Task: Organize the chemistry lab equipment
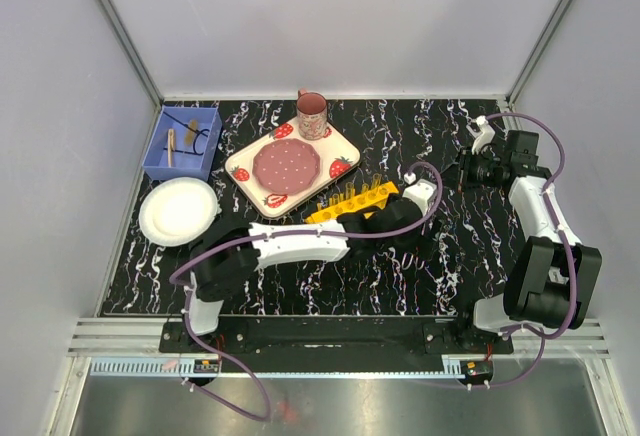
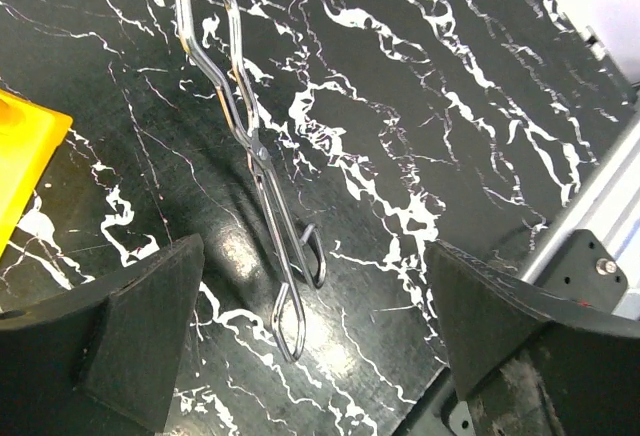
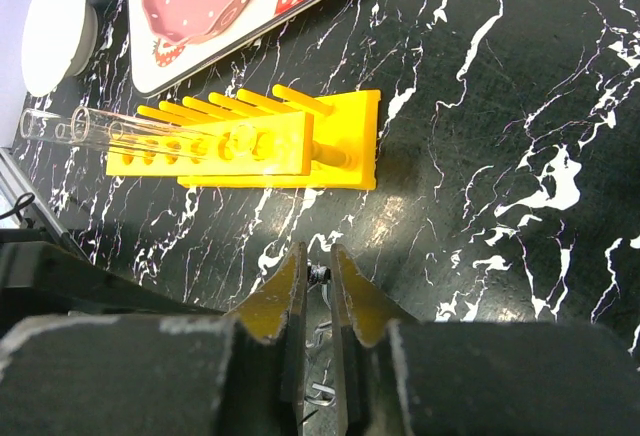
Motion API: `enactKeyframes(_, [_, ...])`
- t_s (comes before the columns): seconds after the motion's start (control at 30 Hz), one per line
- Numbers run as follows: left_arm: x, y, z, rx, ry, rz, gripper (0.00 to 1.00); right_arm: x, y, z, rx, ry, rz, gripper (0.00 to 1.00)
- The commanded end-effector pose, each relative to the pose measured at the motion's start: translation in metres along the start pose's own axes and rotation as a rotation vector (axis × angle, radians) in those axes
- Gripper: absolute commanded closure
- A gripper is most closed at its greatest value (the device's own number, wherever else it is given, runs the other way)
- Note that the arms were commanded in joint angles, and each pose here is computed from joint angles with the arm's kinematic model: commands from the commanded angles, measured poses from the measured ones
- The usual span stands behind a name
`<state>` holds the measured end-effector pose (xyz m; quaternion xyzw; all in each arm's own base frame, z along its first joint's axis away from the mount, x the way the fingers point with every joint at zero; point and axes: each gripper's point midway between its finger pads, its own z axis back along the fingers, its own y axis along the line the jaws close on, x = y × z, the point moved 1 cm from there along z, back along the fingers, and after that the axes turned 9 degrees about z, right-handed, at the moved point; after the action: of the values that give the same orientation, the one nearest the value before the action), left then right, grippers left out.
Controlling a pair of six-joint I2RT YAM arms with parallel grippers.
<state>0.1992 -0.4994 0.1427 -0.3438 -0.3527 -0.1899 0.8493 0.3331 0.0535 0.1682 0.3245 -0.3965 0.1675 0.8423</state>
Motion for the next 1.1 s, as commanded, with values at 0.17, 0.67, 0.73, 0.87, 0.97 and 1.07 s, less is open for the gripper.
enactKeyframes(0.17, [0.007,-0.004,-0.029,0.031,-0.034,0.024,0.21,0.007,0.013,0.004,0.051,-0.028,0.000,1.00])
enactKeyframes(0.67, [0.004,0.005,-0.055,0.049,-0.007,0.051,0.83,0.009,0.017,0.007,0.055,-0.034,0.017,1.00])
enactKeyframes(0.73, [0.004,0.004,-0.056,0.038,-0.001,0.057,0.90,0.011,0.018,0.008,0.056,-0.038,0.024,1.00])
enactKeyframes(0.87, [0.005,0.002,-0.056,0.008,0.007,0.060,1.00,0.012,0.021,0.010,0.065,-0.047,0.032,1.00])
enactKeyframes(0.97, [0.008,-0.008,-0.046,-0.059,0.004,0.057,1.00,0.014,0.029,0.014,0.096,-0.060,0.054,1.00])
enactKeyframes(1.07, [0.012,-0.017,-0.023,-0.130,-0.005,0.040,1.00,0.020,0.040,0.022,0.126,-0.074,0.103,0.71])
